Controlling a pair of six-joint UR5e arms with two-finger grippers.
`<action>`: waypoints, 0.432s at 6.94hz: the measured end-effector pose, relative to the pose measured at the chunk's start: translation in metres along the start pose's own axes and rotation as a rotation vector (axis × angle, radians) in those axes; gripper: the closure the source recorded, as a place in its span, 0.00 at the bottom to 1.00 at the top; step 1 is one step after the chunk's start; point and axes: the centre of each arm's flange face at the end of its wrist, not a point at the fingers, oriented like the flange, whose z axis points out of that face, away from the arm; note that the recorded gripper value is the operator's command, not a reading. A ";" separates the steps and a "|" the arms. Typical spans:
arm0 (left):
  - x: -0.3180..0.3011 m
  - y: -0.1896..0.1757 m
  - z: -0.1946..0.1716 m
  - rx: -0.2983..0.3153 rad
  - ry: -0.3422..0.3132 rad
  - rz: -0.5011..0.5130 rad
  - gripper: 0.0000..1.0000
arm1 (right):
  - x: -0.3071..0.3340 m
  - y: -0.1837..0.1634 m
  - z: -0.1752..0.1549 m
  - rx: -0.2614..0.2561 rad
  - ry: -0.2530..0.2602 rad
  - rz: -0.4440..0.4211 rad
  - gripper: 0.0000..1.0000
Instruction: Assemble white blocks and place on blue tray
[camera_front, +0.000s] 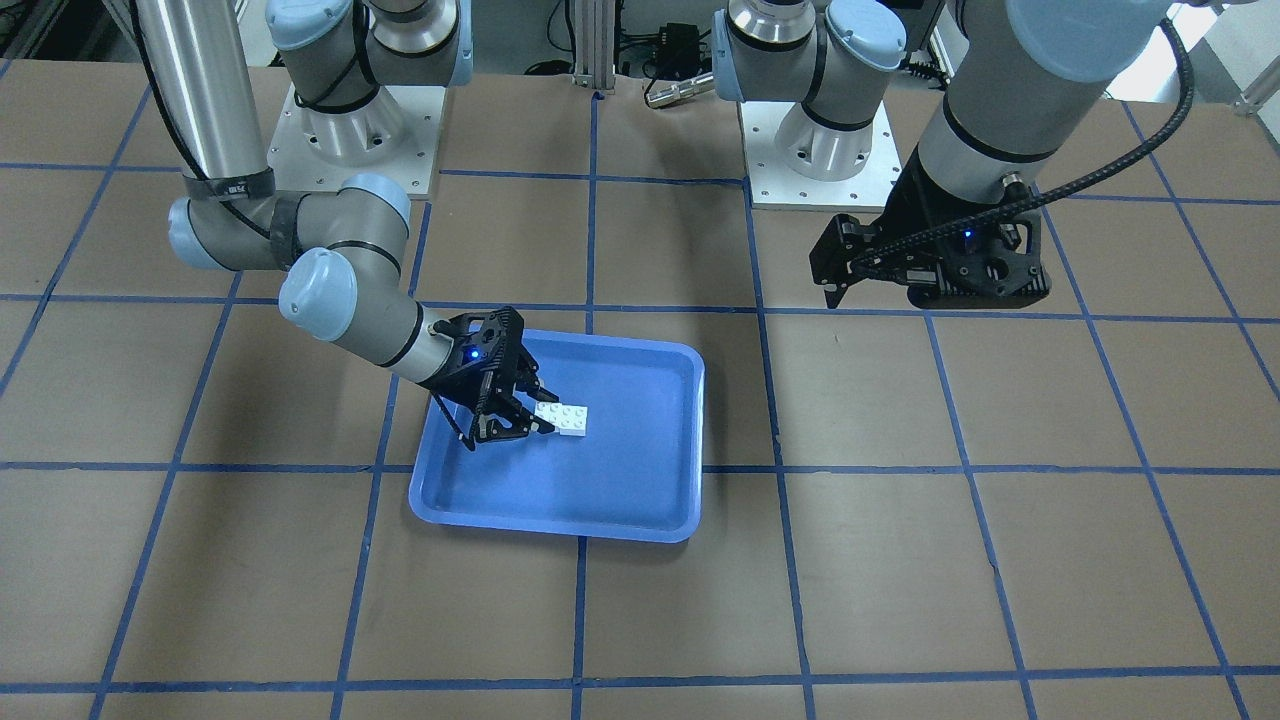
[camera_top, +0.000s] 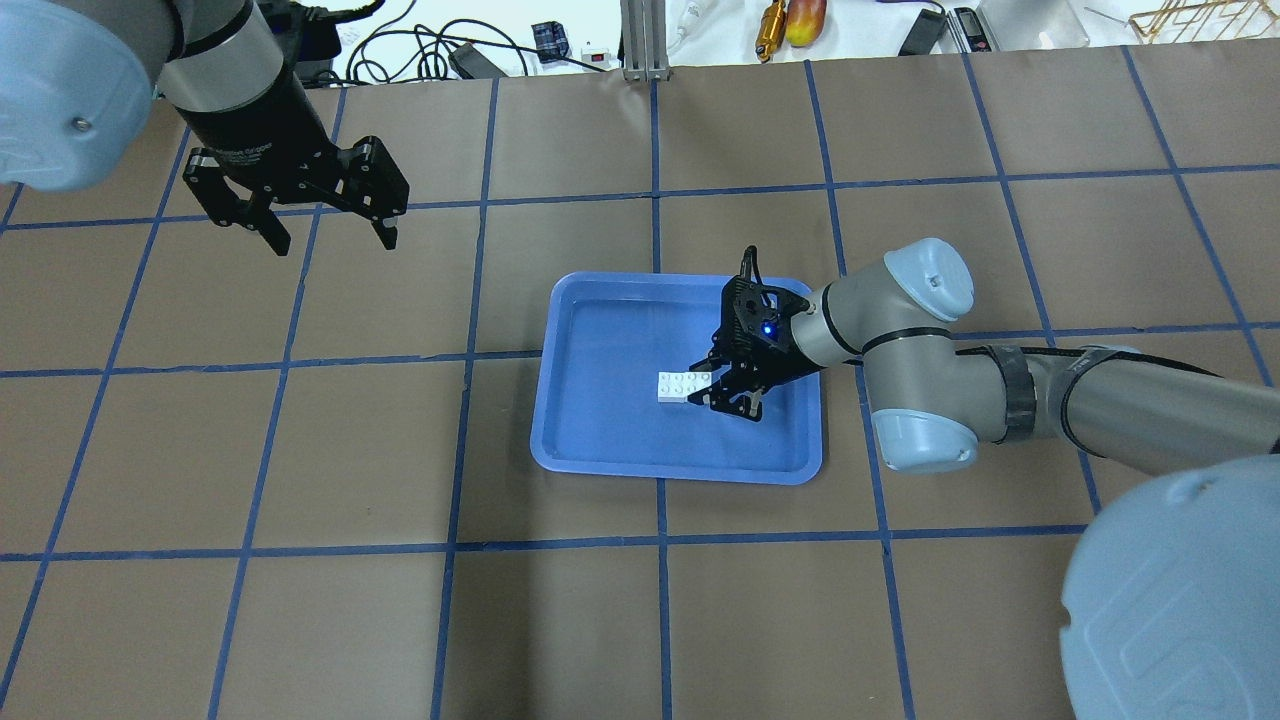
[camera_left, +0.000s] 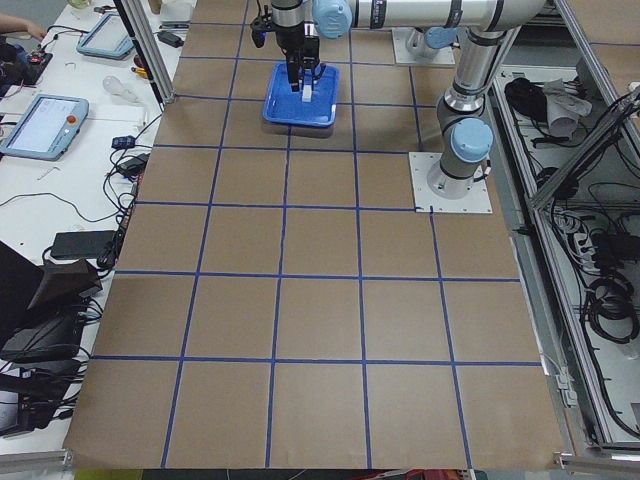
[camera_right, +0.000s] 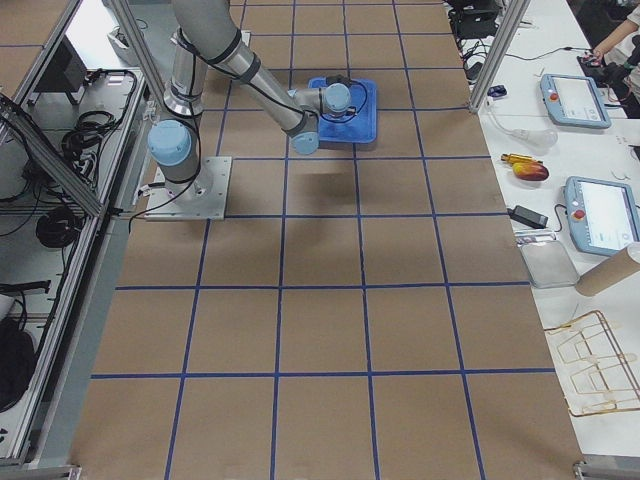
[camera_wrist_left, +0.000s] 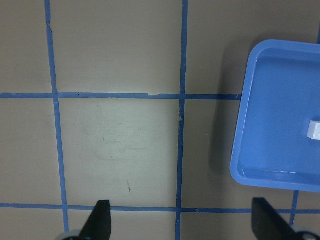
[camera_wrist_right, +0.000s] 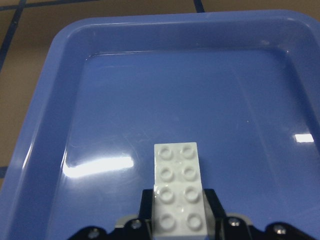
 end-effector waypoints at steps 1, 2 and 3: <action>0.000 0.000 0.000 0.000 0.000 0.000 0.00 | 0.000 0.000 0.001 0.000 -0.001 0.000 0.89; 0.000 0.000 0.000 -0.001 0.000 0.000 0.00 | 0.000 0.000 0.001 -0.001 -0.002 0.001 0.88; 0.000 0.000 0.000 -0.001 0.001 0.000 0.00 | 0.000 0.001 0.002 -0.001 -0.004 0.003 0.87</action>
